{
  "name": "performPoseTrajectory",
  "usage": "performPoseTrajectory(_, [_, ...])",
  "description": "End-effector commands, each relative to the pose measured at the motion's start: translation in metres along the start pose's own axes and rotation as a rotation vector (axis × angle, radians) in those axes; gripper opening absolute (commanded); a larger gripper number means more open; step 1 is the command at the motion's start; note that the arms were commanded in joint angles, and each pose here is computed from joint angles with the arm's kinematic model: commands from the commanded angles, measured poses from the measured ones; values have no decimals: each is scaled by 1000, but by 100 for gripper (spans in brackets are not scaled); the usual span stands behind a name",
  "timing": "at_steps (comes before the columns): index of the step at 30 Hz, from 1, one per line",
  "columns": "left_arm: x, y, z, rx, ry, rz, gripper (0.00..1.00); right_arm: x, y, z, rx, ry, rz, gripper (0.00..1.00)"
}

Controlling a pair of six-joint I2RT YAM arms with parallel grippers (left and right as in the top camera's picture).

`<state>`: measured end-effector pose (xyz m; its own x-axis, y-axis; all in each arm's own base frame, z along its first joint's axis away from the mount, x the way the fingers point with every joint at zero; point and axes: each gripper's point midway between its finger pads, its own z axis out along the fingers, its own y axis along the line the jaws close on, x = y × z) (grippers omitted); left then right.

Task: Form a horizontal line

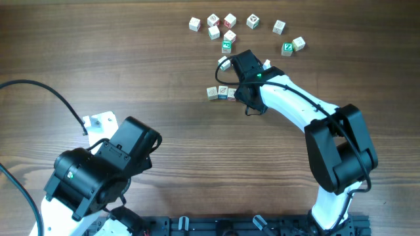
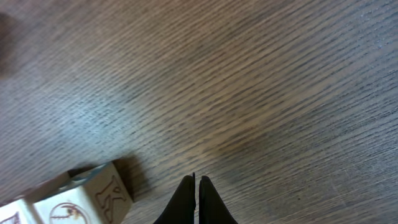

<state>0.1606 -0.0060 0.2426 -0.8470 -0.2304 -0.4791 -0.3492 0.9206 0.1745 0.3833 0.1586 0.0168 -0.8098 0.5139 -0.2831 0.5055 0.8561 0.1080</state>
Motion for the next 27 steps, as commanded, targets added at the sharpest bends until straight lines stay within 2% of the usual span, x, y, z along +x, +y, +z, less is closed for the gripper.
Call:
performPoseTrajectory(1, [-2, 3, 1, -16, -10, -12, 100, -5, 0, 1, 8, -27, -23, 5])
performPoseTrajectory(6, [-2, 3, 1, -16, -10, -12, 100, -17, -7, 6, 62, -103, -52, 5])
performPoseTrajectory(11, [-2, 3, 1, -15, -10, -12, 100, -28, 6, 7, 19, -152, -130, 5])
performPoseTrajectory(18, [-2, 3, 1, -16, -10, -12, 100, -18, 9, 12, -5, -121, -182, 5])
performPoseTrajectory(27, [-2, 3, 1, -16, -10, -12, 100, 5, 32, 15, -144, -27, -346, 4])
